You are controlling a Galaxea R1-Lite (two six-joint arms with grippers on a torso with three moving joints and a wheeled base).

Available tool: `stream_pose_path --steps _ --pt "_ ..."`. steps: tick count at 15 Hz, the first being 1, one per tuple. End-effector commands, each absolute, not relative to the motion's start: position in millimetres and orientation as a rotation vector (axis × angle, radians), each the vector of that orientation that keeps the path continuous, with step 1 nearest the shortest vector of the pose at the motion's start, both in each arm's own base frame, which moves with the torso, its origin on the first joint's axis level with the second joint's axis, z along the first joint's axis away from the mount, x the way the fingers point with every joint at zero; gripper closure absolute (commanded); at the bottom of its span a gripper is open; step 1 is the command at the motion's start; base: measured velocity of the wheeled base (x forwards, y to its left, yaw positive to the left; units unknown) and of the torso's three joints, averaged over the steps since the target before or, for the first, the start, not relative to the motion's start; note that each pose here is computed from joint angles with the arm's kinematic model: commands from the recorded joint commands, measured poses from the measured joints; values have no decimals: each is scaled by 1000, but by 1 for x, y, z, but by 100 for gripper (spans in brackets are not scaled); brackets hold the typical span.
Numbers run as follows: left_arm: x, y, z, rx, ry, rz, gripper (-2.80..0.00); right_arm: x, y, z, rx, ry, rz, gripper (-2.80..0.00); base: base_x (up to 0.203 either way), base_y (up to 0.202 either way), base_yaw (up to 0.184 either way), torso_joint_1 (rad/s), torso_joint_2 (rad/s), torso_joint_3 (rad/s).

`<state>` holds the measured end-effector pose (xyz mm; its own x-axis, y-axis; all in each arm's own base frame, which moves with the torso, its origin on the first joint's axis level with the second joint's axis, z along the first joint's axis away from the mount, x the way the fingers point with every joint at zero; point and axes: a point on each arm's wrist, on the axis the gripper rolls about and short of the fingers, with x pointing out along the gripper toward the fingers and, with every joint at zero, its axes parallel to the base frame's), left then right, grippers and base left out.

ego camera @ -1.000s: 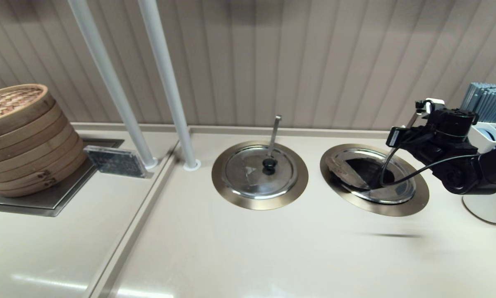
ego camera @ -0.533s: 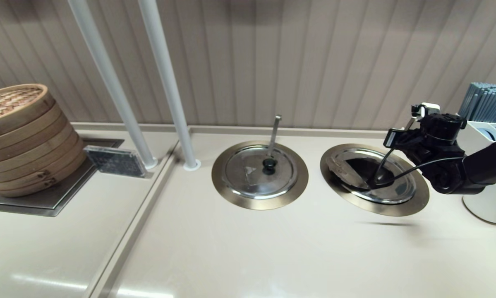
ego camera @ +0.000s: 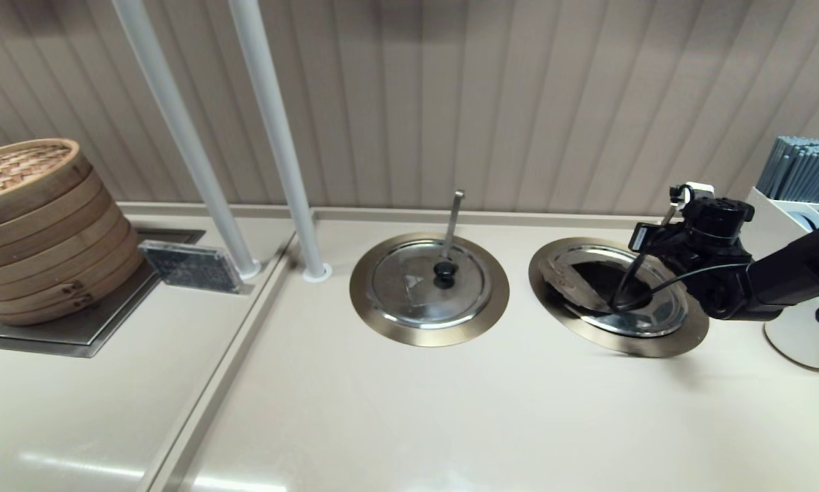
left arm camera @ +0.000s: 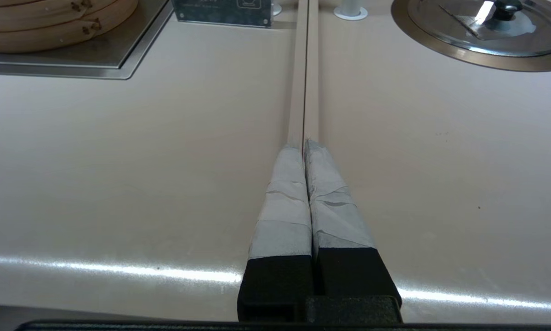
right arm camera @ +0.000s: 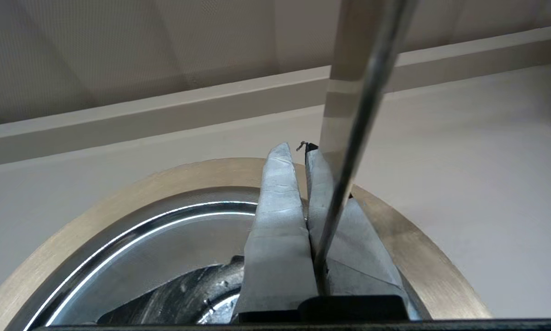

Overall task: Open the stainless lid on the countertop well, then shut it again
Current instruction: Stir with a spoon

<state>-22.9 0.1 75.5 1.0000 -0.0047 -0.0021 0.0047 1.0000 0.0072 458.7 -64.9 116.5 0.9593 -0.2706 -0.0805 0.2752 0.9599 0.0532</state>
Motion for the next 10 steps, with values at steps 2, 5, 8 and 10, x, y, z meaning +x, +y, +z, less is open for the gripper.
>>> stream_pose_path --steps 2,5,8,10 --pt "-23 0 75 7 2 -5 0 464 -66 114 65 62 -279 0 0 0 0 0 0 0" --pt "-23 0 75 7 2 -5 0 466 -59 116 68 53 -262 0 0 0 0 0 0 0" --pt "-23 0 75 7 3 -5 0 473 -46 109 88 57 -237 0 0 0 0 0 0 0" --pt "-23 0 75 7 3 -5 0 473 -45 108 90 58 -238 -280 0 0 0 0 0 0"
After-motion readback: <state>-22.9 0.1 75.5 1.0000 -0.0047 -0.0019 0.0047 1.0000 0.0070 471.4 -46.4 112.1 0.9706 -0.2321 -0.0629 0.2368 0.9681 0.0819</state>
